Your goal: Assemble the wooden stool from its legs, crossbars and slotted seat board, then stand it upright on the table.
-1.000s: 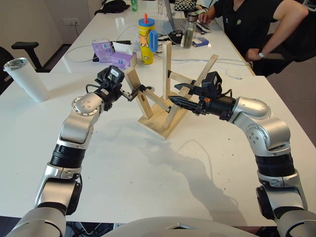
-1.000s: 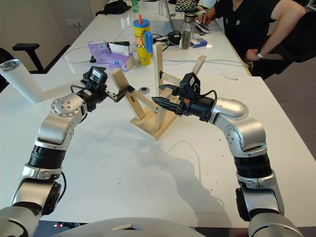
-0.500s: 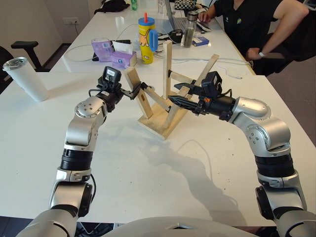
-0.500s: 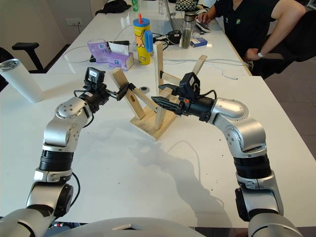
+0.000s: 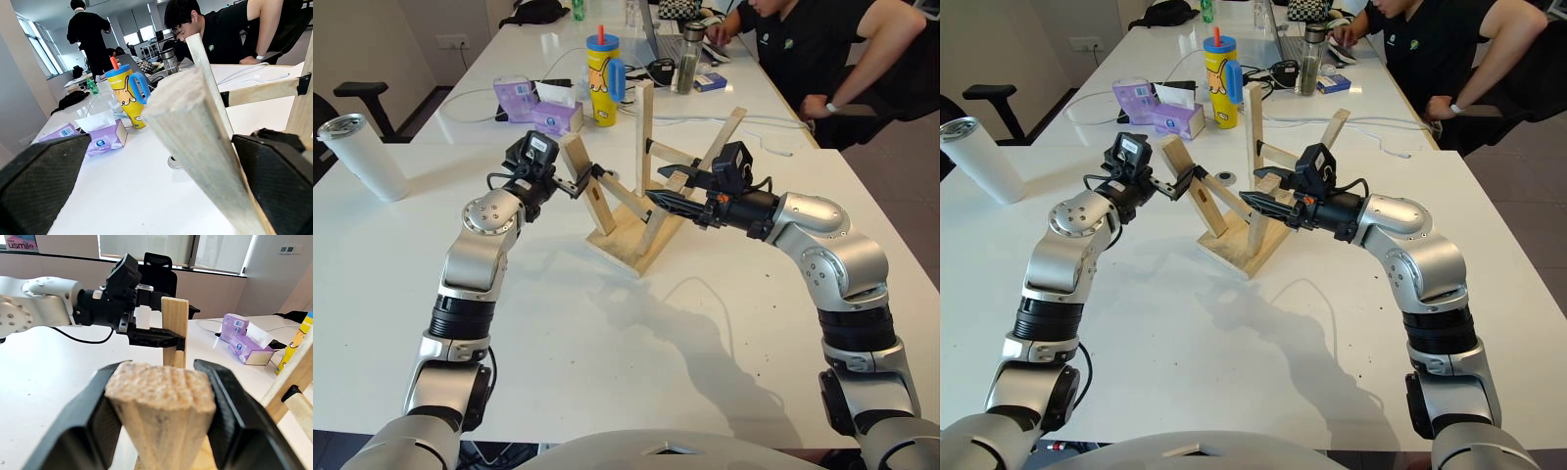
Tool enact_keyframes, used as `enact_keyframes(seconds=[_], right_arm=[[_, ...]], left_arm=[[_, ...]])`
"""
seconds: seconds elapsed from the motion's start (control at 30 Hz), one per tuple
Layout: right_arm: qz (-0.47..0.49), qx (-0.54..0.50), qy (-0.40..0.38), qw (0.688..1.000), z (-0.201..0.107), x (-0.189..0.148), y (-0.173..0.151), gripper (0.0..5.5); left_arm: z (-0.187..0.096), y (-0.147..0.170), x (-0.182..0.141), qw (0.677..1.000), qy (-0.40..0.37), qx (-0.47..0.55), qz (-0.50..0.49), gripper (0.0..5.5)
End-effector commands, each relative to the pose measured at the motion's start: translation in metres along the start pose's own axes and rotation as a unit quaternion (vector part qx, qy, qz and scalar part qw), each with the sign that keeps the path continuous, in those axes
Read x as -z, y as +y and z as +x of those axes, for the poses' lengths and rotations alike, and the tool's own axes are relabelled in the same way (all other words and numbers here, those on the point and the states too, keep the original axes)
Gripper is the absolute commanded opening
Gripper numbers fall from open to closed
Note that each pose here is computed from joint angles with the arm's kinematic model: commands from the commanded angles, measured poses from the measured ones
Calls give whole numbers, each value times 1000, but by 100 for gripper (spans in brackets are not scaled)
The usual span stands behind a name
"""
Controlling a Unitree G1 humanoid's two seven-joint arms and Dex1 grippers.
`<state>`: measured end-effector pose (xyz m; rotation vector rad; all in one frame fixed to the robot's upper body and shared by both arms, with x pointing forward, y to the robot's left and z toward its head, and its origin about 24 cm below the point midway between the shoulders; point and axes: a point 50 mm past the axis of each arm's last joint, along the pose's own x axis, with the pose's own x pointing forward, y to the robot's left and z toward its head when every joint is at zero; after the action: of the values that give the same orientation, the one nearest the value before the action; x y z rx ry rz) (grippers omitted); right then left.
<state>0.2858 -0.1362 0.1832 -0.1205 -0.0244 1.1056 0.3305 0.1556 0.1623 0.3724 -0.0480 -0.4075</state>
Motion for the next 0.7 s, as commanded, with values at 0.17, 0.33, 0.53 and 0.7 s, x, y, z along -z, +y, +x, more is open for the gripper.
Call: enact_keyframes(seconds=[0.17, 0.33, 0.53, 0.7], right_arm=[[50, -49, 27, 997, 6, 20, 15, 209], [51, -49, 28, 997, 6, 20, 16, 209], [51, -48, 27, 997, 6, 20, 16, 209], [51, -48, 27, 997, 5, 20, 16, 209]], left_arm=[[-2, 2, -6, 1000, -21, -8, 1, 540], [-2, 7, -13, 999, -33, -21, 12, 540], [-3, 9, -28, 998, -59, -22, 15, 540], [-4, 7, -46, 996, -82, -20, 11, 540]])
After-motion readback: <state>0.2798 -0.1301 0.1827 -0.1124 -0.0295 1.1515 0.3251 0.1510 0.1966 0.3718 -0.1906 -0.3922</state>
